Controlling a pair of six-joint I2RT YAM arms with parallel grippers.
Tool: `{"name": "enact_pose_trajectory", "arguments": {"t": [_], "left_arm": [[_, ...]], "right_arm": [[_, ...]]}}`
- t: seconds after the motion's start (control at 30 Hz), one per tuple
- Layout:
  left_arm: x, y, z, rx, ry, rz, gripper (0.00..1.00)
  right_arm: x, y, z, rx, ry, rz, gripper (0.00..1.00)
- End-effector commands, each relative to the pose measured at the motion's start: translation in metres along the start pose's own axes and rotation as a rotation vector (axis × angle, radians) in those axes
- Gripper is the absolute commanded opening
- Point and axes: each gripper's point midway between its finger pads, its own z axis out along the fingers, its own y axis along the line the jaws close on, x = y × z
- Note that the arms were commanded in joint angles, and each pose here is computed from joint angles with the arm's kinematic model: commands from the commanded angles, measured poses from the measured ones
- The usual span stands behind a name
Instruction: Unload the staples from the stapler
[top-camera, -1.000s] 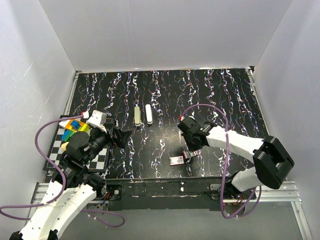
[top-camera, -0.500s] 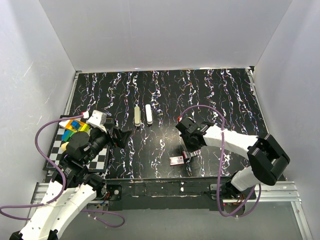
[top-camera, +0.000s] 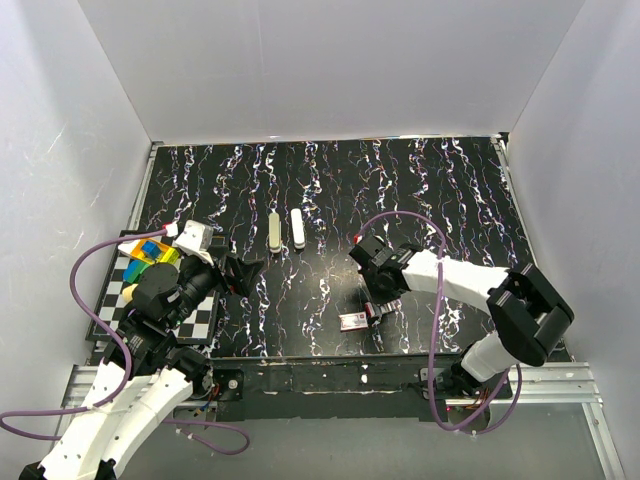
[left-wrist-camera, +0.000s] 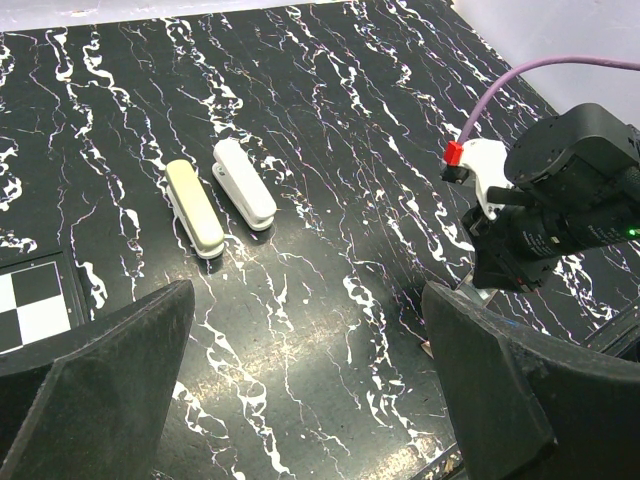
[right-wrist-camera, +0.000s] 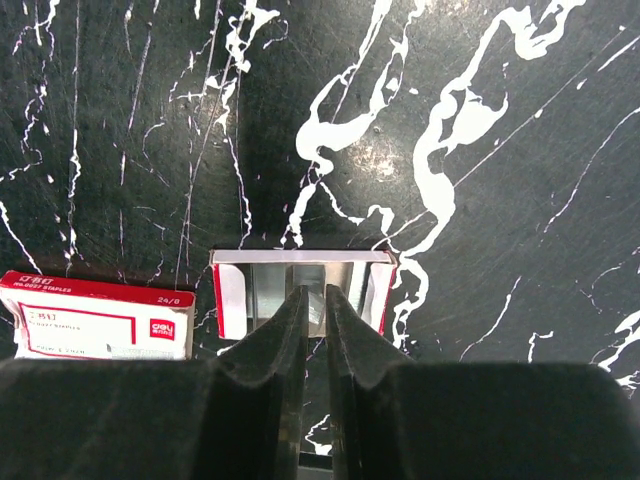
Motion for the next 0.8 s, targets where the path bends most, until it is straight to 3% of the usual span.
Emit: {"name": "enact_pose_trajectory", "arguments": {"t": [0.0,0.77], "left_arm": [[0.0020,0.0037,0.0011,-0.018,0.009,0.002,0.98],[0.0035,0.0044,0.0021,-0.021,0.015,0.004,0.98]], "right_arm": [[-0.0130,0.0034,0.0013,-0.006,-0.028,0.022,0.20],[-0.0108,0.0047,0.0087,-0.019,-0.014,0.034,0.20]]}}
